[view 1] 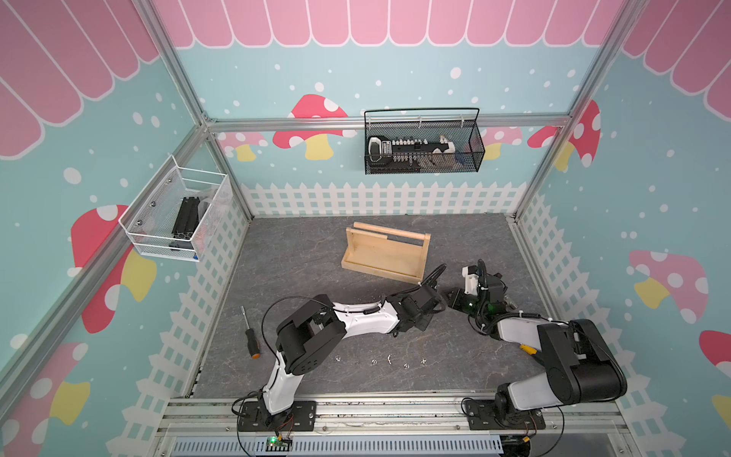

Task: Take the necklace off the jewelry display stand
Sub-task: Place the necklace at the center of the board, then adjust the stand at the center of the board.

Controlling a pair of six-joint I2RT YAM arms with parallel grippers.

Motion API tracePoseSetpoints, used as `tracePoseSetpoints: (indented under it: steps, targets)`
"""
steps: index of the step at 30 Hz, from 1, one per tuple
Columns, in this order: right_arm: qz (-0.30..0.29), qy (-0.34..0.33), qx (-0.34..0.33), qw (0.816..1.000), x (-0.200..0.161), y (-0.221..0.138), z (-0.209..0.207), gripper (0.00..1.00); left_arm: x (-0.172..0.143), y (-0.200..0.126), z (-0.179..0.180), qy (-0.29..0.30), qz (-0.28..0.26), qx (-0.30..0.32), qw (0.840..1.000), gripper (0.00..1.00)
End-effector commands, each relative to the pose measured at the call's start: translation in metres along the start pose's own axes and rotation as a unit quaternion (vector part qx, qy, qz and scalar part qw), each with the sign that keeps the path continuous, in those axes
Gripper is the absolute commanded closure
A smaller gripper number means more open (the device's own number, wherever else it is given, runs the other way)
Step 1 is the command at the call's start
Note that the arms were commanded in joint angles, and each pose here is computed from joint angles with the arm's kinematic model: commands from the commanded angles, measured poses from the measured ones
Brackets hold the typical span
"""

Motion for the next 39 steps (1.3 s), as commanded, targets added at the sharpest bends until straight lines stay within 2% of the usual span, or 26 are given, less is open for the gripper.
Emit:
tracePoseSetpoints:
  steps: [1,4,14,20,21,23,26,31,35,39]
  targets:
    - [-0.002,0.007,0.005,1.000,0.002,0.002,-0.001,0.82,0.007,0.003,0.000,0.001,-0.004,-0.005,1.000,1.00]
    - [-0.002,0.006,0.006,1.000,0.002,0.002,-0.001,0.82,0.007,0.004,0.002,-0.002,-0.003,0.000,1.000,0.86]
    - [-0.004,0.003,0.006,1.000,0.003,0.002,0.000,0.82,0.013,-0.005,0.007,-0.016,-0.015,0.011,1.000,0.80]
    - [-0.002,-0.001,0.000,1.000,0.002,0.003,-0.002,0.82,0.025,-0.050,0.024,-0.047,-0.088,0.017,0.995,0.79]
    - [-0.002,-0.004,0.005,1.000,0.003,0.003,-0.001,0.82,0.023,-0.059,0.026,-0.065,-0.100,-0.020,0.993,0.80]
    - [-0.002,-0.010,0.020,1.000,0.004,0.005,0.003,0.82,0.018,-0.081,0.033,-0.107,-0.151,-0.096,0.978,0.79]
    - [0.002,-0.025,0.039,0.999,0.002,0.010,0.010,0.85,0.001,-0.113,0.044,-0.140,-0.208,-0.145,0.957,0.74]
    - [-0.002,-0.061,0.065,0.996,-0.004,0.014,0.026,0.86,-0.026,-0.147,0.045,-0.134,-0.204,-0.182,0.952,0.74]
    - [-0.002,-0.097,0.074,0.993,-0.007,0.021,0.044,0.85,-0.047,-0.179,0.056,-0.133,-0.206,-0.155,0.957,0.74]
    - [-0.001,-0.089,0.093,0.992,-0.004,0.033,0.063,0.85,-0.070,-0.200,0.070,-0.150,-0.215,-0.153,0.953,0.74]
Point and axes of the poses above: each gripper's point midway between its finger pads, its own y axis out along the fingers, its own z axis along the line the jaws close on, x = y × z, the point moved 7 cm from there along -y, back along the fingers
